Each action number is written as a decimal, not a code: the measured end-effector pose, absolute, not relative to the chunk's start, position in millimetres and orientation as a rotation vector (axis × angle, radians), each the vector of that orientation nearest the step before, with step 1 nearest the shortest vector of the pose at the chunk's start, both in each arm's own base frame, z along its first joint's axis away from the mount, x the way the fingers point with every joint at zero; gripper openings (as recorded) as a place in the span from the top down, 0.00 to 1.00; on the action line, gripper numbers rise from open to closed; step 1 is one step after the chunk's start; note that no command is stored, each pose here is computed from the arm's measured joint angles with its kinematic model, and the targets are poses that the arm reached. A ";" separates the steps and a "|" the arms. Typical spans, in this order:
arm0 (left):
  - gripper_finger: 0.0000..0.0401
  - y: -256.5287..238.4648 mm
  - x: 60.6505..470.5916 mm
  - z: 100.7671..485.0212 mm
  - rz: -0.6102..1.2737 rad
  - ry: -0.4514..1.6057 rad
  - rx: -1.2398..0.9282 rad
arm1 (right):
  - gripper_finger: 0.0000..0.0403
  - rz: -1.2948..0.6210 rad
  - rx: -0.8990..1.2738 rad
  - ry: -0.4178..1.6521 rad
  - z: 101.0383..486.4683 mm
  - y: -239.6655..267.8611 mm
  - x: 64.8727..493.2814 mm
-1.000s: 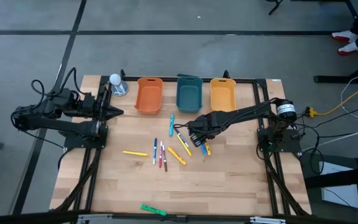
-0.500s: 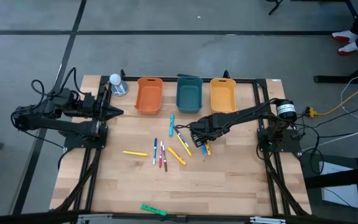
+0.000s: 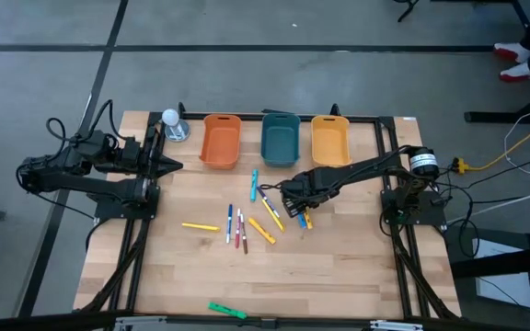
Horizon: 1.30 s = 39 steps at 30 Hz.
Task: Pick & Place Markers
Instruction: Put the right yellow highlighter pen into the yellow bin
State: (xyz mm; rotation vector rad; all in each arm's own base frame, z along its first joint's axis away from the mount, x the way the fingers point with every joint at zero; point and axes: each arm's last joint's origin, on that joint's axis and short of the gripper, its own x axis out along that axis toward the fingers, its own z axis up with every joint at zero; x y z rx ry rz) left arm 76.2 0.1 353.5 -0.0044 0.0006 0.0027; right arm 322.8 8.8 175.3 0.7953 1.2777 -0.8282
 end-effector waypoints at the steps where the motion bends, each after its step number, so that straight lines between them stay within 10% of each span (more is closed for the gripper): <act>1: 0.97 0.1 76.2 353.4 0.003 0.001 -0.004 | 0.43 -0.826 0.795 1.277 174.4 8.8 322.7; 23: 0.98 0.1 76.3 353.4 0.003 0.001 -0.004 | 0.44 -0.856 0.803 1.305 150.5 8.5 309.0; 39: 0.98 0.1 76.3 353.4 0.003 0.001 -0.004 | 0.84 -0.796 0.791 1.306 150.7 9.2 311.7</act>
